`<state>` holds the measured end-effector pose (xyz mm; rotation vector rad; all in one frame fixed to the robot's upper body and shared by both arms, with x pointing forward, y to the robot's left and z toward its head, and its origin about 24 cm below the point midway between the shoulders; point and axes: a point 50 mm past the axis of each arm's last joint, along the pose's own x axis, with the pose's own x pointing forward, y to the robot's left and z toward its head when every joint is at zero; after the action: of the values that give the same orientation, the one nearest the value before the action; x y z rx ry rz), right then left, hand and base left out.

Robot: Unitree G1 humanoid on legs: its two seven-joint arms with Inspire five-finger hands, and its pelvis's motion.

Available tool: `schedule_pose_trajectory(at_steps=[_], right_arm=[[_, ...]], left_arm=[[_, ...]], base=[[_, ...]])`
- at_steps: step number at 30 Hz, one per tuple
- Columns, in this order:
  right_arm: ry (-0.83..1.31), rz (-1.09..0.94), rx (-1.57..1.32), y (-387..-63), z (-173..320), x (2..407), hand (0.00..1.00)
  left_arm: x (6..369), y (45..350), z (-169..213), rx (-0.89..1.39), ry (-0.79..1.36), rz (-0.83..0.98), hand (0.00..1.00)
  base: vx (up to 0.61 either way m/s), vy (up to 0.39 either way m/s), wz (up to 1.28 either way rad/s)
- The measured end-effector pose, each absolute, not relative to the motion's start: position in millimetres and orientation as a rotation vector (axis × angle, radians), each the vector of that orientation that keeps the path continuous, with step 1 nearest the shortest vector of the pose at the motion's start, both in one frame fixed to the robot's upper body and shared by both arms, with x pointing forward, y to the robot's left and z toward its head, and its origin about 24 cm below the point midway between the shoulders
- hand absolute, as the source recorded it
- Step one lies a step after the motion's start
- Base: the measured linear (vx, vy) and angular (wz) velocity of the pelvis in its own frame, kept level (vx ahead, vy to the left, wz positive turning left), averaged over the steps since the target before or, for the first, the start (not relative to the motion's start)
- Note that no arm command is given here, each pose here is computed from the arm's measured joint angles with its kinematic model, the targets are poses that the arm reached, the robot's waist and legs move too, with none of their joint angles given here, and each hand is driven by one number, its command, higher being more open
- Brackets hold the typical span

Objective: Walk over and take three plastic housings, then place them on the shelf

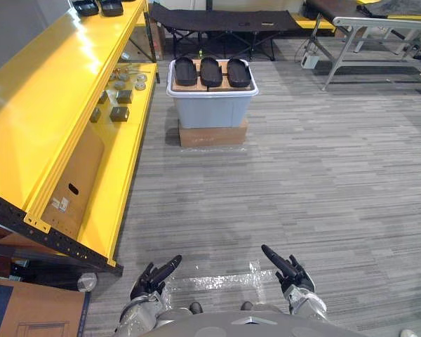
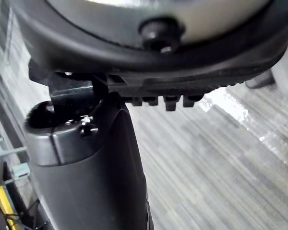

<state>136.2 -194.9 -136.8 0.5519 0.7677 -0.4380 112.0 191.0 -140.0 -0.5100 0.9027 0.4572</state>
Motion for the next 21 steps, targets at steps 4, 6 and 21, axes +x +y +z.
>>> schedule_pose_trajectory(at_steps=[4,6,21], right_arm=[[0.772,-0.383,0.51,-191,-136,138,1.0],[0.774,-0.372,0.516,-191,-137,136,1.0],[0.776,-0.336,0.411,-223,-132,132,1.0]], left_arm=[[117,195,-136,-0.477,0.884,0.439,1.0],[119,198,-135,-0.467,0.875,0.433,1.0],[123,182,-136,-0.54,0.861,0.395,1.0]], base=[[0.09,0.088,-0.01],[0.21,0.02,0.08],[0.38,-0.2,0.06]])
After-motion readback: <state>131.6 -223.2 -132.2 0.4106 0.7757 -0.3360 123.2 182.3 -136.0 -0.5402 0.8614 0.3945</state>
